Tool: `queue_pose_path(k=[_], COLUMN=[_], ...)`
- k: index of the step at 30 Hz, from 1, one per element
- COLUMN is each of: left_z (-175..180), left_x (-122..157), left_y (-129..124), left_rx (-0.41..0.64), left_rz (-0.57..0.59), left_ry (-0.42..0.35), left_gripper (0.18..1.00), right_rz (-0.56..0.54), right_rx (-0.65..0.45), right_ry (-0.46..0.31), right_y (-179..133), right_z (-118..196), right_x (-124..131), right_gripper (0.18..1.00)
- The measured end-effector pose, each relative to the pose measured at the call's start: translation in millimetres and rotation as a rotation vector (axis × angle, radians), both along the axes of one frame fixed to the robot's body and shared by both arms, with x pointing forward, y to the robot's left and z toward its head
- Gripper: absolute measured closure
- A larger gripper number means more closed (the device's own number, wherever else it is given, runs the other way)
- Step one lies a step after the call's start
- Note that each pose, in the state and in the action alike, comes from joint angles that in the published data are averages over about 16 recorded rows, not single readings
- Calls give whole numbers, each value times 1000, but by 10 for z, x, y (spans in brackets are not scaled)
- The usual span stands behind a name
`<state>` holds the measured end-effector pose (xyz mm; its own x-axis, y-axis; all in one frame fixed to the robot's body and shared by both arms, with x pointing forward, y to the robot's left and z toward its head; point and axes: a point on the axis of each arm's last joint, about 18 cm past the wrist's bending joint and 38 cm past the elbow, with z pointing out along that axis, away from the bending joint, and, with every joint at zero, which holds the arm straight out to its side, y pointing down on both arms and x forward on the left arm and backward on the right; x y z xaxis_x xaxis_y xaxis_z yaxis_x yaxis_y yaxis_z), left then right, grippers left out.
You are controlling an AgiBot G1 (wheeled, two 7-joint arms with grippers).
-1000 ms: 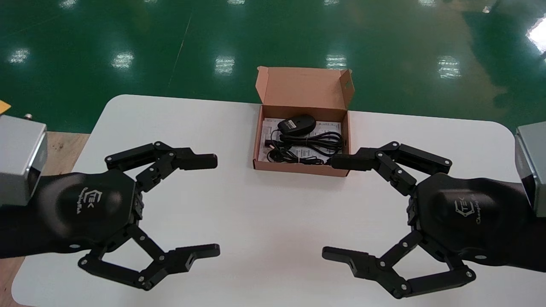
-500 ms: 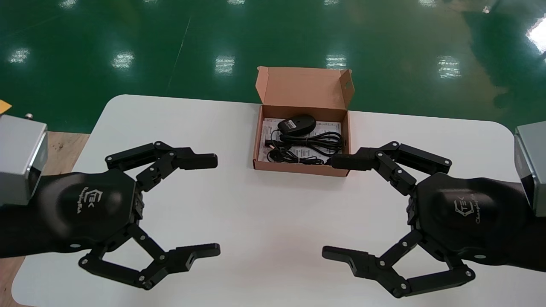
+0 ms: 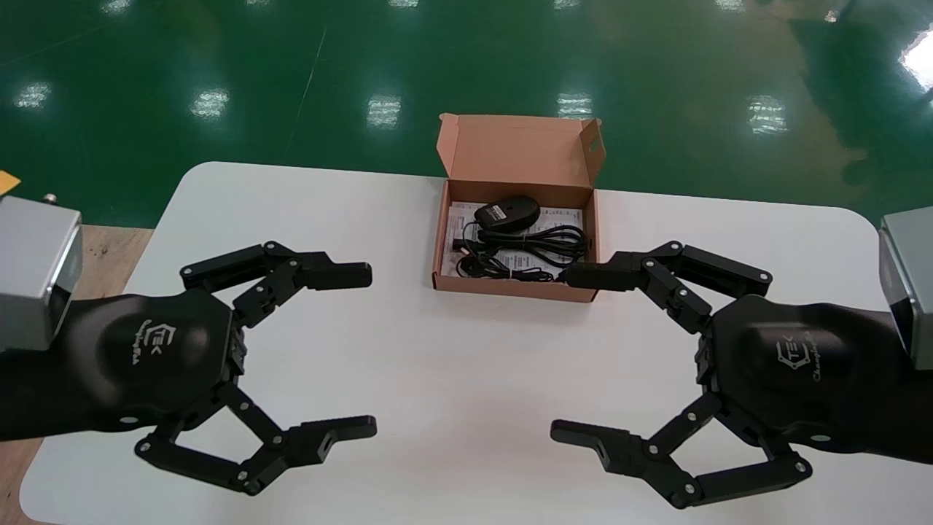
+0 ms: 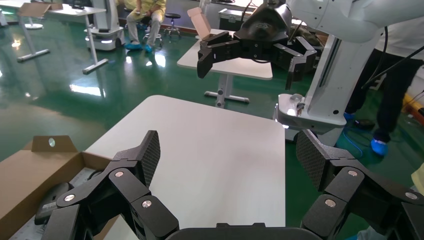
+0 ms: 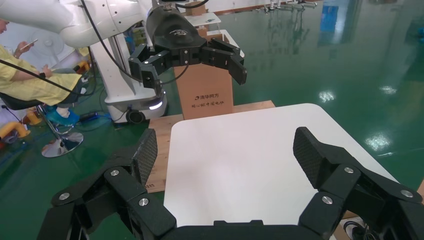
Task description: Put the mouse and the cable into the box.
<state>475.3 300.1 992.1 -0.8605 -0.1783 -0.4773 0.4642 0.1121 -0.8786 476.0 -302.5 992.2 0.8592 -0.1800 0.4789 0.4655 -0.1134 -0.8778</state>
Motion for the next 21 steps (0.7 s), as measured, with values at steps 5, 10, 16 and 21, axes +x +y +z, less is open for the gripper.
queue_pose_path(k=[5,10,16,21], left_z=[0,0,0,0], left_x=[0,0,0,0], left_y=[0,0,0,0], left_rx=[0,0,0,0], left_rz=[0,0,0,0], left_ry=[0,0,0,0], left_gripper=[183,183,183,183], right_rz=[0,0,0,0], right_rx=[0,0,0,0], right_ry=[0,0,0,0], right_y=[0,0,0,0], right_z=[0,0,0,0], right_x=[0,0,0,0], right_gripper=[179,179,179,179])
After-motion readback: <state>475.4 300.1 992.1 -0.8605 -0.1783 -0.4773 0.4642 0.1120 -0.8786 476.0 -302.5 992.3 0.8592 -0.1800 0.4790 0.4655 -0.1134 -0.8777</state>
